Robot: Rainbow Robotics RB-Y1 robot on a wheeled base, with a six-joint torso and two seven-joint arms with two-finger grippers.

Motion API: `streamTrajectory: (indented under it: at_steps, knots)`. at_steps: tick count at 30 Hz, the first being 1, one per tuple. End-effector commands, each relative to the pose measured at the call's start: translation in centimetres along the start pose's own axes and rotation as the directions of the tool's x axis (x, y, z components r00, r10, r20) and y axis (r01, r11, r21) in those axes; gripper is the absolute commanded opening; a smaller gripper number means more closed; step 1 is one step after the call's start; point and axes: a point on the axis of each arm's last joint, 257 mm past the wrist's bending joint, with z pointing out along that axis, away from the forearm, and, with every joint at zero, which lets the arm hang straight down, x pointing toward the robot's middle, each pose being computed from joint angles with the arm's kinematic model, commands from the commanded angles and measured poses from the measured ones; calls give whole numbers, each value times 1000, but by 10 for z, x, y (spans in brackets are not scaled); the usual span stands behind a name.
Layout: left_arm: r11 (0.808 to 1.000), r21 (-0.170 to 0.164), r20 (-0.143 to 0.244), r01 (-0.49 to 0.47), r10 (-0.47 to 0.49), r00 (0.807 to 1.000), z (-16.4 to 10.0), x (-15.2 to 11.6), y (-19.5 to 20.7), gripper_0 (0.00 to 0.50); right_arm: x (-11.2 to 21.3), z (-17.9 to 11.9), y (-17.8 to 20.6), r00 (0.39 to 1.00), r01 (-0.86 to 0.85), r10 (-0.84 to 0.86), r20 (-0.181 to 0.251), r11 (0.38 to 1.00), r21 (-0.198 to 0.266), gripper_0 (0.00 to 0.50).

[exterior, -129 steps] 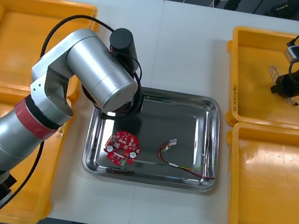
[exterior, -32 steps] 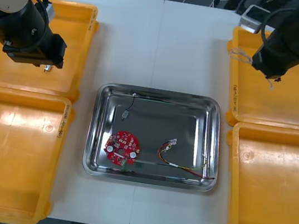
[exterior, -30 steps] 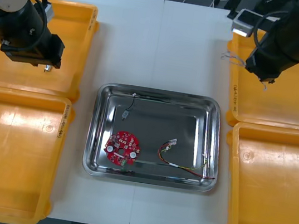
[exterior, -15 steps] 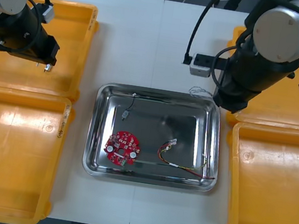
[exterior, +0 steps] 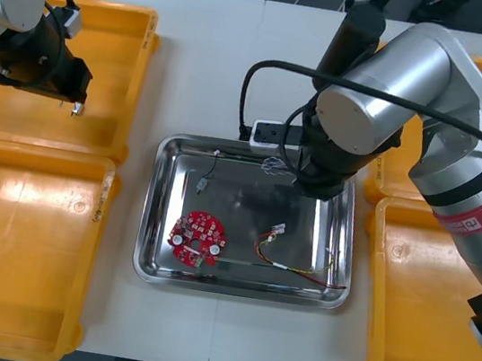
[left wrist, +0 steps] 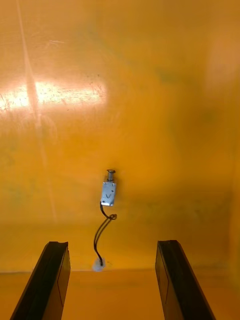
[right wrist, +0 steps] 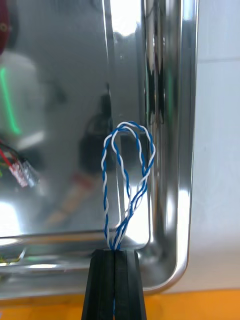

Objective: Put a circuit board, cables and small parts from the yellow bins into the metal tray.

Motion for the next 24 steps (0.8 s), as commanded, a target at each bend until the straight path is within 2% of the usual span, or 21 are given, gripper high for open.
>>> streamTrajectory:
  at_steps: [1, 6, 11, 15, 24]
  knots:
    - [991, -52, 84, -127, 131, 988, -20, -36, 29, 500, -15, 17, 7, 999, 8, -9, 33, 1000, 10, 0]
    - [990, -50, 84, -129, 133, 988, -11, -36, 26, 500, -16, 29, 5, 999, 0, -1, 51, 1000, 21, 0]
    - [991, -38, 96, -125, 128, 987, 3, -38, 19, 500, -11, 42, 4, 1000, 21, -22, 22, 998, 64, 0]
    - [993, -29, 113, -119, 121, 986, 14, -41, 14, 500, -8, 52, 6, 1000, 12, -13, 21, 998, 59, 0]
    - [992, -20, 97, -124, 125, 987, 25, -35, 5, 500, -11, 61, 10, 999, -5, 2, 51, 999, 52, 0]
